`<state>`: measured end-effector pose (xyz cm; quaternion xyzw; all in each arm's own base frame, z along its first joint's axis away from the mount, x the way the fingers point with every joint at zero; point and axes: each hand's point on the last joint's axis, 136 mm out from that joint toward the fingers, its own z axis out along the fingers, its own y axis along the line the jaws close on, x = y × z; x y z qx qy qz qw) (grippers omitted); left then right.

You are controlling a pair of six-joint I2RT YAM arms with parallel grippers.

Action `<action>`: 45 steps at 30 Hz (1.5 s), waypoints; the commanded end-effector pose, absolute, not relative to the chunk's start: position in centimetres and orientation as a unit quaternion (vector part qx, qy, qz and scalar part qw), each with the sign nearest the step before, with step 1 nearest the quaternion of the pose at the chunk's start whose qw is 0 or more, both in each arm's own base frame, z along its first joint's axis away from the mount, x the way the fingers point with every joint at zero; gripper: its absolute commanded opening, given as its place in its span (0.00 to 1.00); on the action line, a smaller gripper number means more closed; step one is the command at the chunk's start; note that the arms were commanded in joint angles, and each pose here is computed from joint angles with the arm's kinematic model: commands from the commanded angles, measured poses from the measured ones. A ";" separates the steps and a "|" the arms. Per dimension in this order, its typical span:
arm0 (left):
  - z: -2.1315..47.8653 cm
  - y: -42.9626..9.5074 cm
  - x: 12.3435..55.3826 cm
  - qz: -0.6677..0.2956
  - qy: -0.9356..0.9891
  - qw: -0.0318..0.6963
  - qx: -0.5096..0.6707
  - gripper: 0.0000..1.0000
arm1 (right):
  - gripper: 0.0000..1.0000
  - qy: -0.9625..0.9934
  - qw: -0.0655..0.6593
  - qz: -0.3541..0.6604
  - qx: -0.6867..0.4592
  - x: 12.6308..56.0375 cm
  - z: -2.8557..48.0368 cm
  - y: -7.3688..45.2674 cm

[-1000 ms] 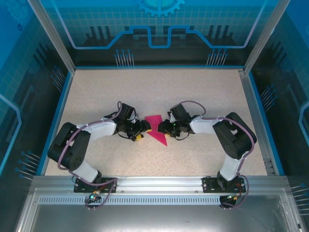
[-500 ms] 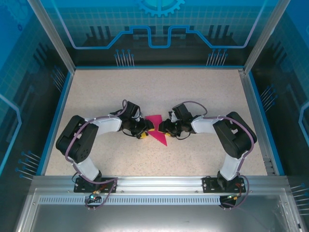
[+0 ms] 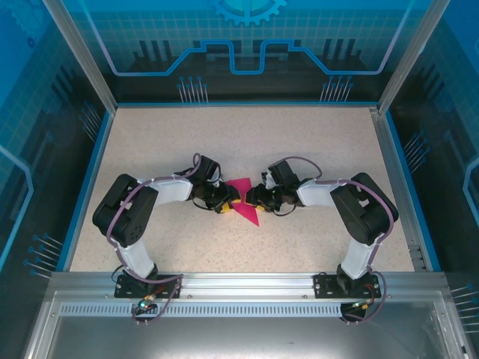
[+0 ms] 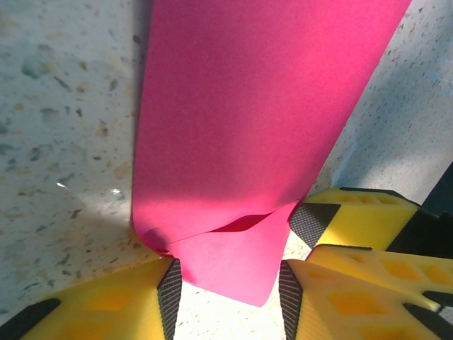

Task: Fold a paper plane with a square sheet of paper (pick it up from the middle)
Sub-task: Fold the wing for the fifth time at the center of the table.

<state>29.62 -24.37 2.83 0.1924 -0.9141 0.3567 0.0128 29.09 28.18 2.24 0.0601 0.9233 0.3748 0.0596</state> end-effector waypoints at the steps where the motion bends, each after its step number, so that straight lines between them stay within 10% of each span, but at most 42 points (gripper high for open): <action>1: 3.5 -23.8 29.0 0.340 -0.922 0.001 0.185 0.46 | 0.44 0.946 0.046 0.311 0.076 28.4 -0.8 25.4; 26: 2.5 -24.2 29.0 0.339 -0.921 0.019 0.193 0.48 | 0.43 0.945 0.046 0.311 0.087 28.0 -1.5 24.4; 45: 3.4 -25.4 30.0 0.368 -0.913 0.008 0.177 0.12 | 0.47 0.939 0.101 0.328 0.026 28.9 -0.1 24.4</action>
